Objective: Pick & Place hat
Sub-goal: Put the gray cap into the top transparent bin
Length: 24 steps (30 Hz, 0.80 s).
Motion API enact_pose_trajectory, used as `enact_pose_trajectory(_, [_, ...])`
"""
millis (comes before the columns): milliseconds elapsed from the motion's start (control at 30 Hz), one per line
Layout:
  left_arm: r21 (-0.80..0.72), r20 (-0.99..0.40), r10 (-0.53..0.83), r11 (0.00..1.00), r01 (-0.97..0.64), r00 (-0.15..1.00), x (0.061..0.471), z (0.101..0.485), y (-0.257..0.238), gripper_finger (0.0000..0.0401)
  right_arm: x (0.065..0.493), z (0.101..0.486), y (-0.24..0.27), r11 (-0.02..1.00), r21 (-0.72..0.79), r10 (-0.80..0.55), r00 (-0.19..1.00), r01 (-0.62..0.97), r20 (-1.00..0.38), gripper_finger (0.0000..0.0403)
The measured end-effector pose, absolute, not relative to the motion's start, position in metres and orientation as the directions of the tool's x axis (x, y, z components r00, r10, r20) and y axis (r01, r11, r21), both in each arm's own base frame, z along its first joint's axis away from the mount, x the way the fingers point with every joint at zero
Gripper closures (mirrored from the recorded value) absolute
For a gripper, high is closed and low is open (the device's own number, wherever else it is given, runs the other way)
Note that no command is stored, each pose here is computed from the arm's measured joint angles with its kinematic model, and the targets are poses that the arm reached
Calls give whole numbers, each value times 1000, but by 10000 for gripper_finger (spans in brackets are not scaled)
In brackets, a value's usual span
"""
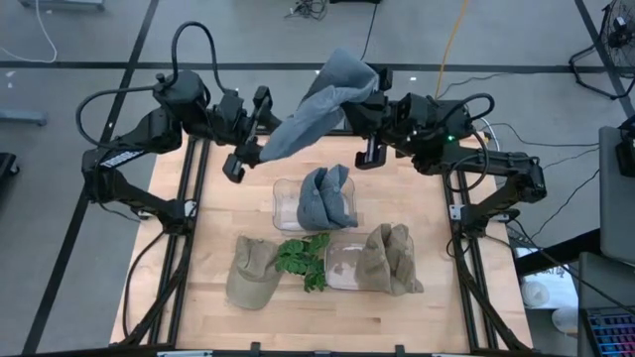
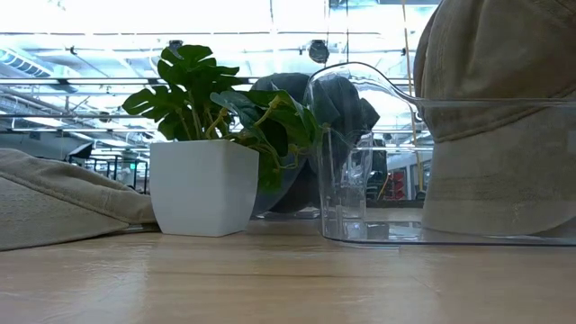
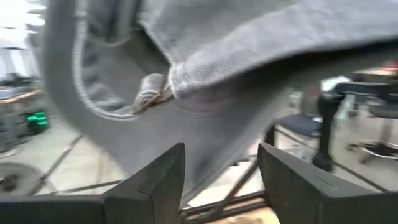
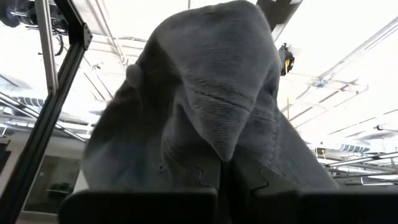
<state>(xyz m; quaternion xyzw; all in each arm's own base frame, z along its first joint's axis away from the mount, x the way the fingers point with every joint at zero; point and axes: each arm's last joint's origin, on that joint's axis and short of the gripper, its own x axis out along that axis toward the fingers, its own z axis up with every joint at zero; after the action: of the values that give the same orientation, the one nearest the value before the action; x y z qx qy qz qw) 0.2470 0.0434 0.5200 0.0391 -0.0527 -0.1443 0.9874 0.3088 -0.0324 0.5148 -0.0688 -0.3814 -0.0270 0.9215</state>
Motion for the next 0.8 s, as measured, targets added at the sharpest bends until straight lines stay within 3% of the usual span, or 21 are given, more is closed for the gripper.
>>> enact_pose_trajectory(400, [79,108,-91,993,83,990,249,521,45,203,309,514,-32,990,-103,2,712,99,702,403])
enact_pose_trajectory(533, [52,108,-91,995,86,990,249,521,45,257,309,514,-32,990,-104,3,712,98,702,403])
enact_pose_trajectory(733, [39,112,-105,994,101,988,248,521,44,373,309,515,-33,992,-85,-6,711,93,704,403])
enact_pose_trajectory(800, [42,113,-119,992,115,986,248,522,43,388,309,515,-33,995,-66,-11,711,80,703,403])
